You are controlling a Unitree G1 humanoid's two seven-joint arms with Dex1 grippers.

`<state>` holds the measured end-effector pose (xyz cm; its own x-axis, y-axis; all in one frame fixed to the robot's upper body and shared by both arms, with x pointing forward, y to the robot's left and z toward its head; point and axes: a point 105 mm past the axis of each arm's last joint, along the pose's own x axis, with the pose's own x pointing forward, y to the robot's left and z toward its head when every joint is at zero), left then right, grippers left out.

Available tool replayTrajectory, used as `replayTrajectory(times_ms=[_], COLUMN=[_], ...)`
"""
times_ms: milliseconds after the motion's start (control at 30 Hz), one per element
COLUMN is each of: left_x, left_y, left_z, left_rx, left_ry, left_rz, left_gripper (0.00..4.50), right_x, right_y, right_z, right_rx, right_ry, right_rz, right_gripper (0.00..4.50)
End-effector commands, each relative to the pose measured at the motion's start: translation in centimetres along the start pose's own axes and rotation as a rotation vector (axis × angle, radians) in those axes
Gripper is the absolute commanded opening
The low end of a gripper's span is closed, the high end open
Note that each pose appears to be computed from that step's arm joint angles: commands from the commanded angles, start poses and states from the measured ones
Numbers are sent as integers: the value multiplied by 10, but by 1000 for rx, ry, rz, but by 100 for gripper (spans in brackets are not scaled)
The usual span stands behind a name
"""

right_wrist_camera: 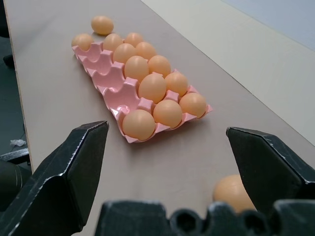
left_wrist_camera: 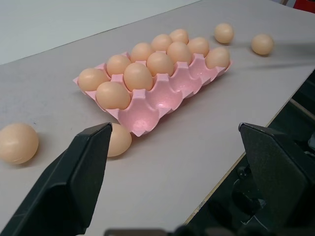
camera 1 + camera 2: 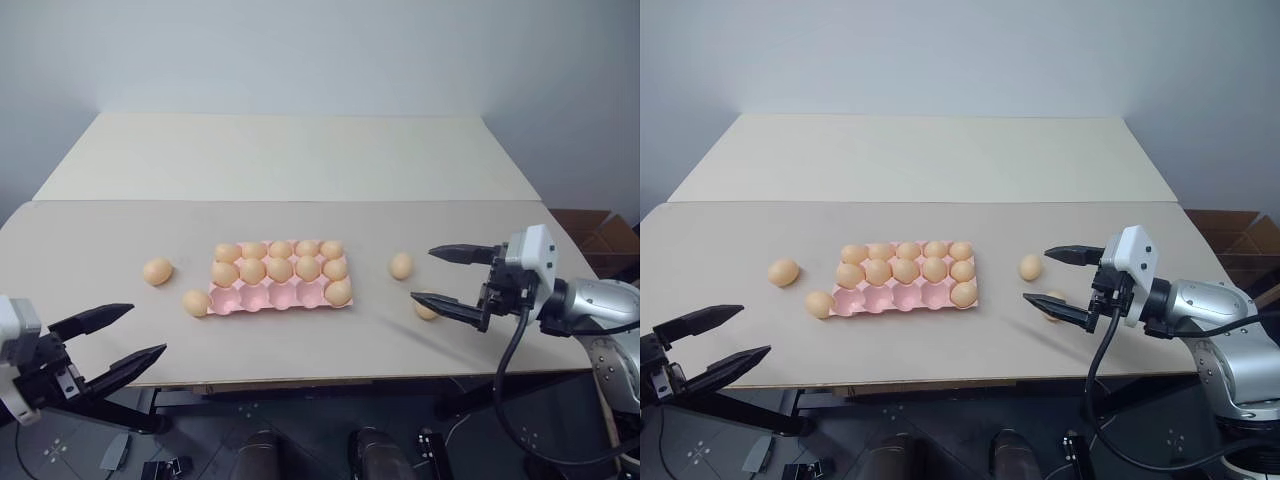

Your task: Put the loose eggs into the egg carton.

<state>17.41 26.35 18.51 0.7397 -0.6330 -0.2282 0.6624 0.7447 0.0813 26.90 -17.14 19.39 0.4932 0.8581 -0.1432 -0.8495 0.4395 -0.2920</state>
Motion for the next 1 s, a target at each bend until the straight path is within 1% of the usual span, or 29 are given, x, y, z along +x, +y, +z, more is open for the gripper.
replayTrajectory(times_ms=[33, 100, 200, 400, 500, 567, 700, 800, 933, 1000], left_x=[-3, -3, -3, 1, 9, 13, 18, 22, 26, 27], left_y=[2, 5, 0, -8, -12, -15, -15, -12, -12, -12], left_z=[15, 20, 23, 18, 20, 20, 20, 24, 26, 26], left_rx=[29, 6, 3, 27, 38, 43, 42, 52, 60, 61], left_ry=[-55, -73, -73, -26, -46, -47, -43, -49, -54, -56], left_rz=[20, 34, -2, -56, -93, -117, -158, -176, -194, -195], left_gripper=[448, 448, 448, 448, 448, 448, 448, 448, 448, 448], right_x=[-2, -2, -1, -1, -1, -4, -9, -2, 3, 1], right_y=[-3, -2, -3, -4, -10, -13, -8, -7, -22, -28], right_z=[12, 11, 11, 9, 4, -1, -12, -36, -72, -83], right_rx=[-59, -59, -58, -53, -37, -48, -38, 0, 34, 50], right_ry=[-25, -25, -27, -24, 13, 64, 139, 237, 375, 421], right_rz=[-5, -5, -7, -18, -53, -76, -109, -157, -303, -348], right_gripper=[450, 450, 450, 450, 450, 450, 450, 450, 450, 450])
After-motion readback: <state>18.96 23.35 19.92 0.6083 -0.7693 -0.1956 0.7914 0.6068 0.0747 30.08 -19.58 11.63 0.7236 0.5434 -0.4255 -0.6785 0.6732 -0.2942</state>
